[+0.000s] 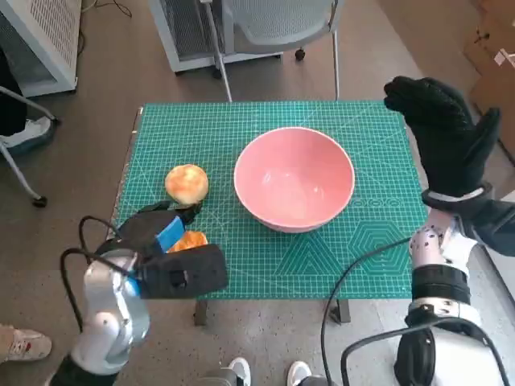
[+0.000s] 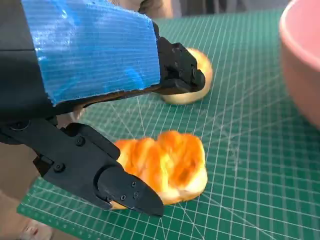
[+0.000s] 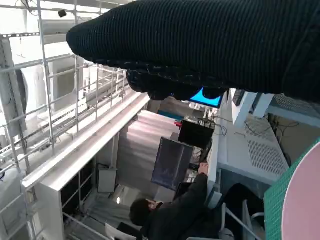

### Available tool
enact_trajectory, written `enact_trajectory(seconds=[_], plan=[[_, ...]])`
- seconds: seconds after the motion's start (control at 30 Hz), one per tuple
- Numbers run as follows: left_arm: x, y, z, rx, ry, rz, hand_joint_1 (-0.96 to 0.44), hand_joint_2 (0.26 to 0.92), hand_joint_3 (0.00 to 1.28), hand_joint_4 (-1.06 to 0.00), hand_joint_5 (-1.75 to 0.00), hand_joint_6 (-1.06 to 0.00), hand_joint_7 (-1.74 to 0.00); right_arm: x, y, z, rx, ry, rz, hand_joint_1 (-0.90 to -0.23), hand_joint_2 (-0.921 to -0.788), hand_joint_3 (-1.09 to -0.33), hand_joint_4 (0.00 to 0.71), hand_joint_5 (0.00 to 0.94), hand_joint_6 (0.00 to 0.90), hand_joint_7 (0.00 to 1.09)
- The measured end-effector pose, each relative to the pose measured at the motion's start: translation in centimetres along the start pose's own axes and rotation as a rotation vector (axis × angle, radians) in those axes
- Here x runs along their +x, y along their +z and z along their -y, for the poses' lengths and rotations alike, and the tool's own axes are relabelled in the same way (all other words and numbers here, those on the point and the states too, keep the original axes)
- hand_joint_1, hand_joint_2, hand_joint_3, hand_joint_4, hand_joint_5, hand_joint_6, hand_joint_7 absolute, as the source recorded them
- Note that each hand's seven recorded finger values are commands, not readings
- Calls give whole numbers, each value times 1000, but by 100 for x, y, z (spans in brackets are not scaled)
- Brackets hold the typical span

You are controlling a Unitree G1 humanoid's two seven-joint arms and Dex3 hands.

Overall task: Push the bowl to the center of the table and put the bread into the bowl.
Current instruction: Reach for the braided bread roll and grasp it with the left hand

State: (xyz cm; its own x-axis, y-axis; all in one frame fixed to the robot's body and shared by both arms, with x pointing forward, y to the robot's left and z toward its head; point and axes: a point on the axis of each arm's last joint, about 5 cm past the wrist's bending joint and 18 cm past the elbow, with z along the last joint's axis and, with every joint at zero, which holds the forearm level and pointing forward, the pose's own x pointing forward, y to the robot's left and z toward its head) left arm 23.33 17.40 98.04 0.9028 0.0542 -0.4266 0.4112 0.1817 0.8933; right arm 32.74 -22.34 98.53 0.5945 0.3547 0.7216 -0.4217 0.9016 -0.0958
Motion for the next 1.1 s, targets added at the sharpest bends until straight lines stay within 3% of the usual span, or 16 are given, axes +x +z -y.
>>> enact_trajectory(seconds=[0.37,0.6,0.63,0.67,0.7,0.77,0.8,0.87,0.97,1.1], plan=[[230,-7,65,-10,-56,-66,-359,726,3,-198,-18,-329,-21,-1,8,13,1,3,0,-601,-921,-537,290,0,388,0],[312,3,99,-7,-94,-90,-240,740,7,-414,-107,-458,-72,6,18,17,-2,6,5,-592,-921,-538,289,0,388,0],[316,5,95,-6,-93,-91,-209,742,7,-475,-139,-493,-88,6,19,18,-3,6,5,-592,-921,-538,289,0,388,0],[321,5,88,-7,-92,-94,-144,744,10,-529,-497,-536,-114,9,22,18,-4,7,7,-593,-921,-539,289,0,388,0],[324,6,84,-9,-92,-94,-121,745,11,-535,-649,-550,-125,12,25,18,-5,9,9,-594,-921,-539,289,0,388,0],[333,4,83,-15,-94,-92,196,652,336,-705,-964,-595,-183,18,31,19,-8,11,12,-595,-921,-540,289,0,388,0],[336,1,86,-18,-94,-91,246,607,444,-723,-1036,-602,-200,21,34,20,-9,12,14,-595,-921,-540,289,0,387,0],[342,-4,92,-21,-89,-92,368,474,775,-738,-1272,-610,-273,22,37,22,-9,12,15,-594,-921,-541,289,0,387,0],[344,-10,91,-18,-70,-91,417,435,938,-692,-1440,-598,-385,20,36,25,-7,12,11,-593,-921,-541,289,0,386,0],[342,-13,90,-2,-46,-80,408,528,889,-579,-1543,-546,-629,20,36,26,-5,12,10,-596,-921,-541,289,0,385,0]])
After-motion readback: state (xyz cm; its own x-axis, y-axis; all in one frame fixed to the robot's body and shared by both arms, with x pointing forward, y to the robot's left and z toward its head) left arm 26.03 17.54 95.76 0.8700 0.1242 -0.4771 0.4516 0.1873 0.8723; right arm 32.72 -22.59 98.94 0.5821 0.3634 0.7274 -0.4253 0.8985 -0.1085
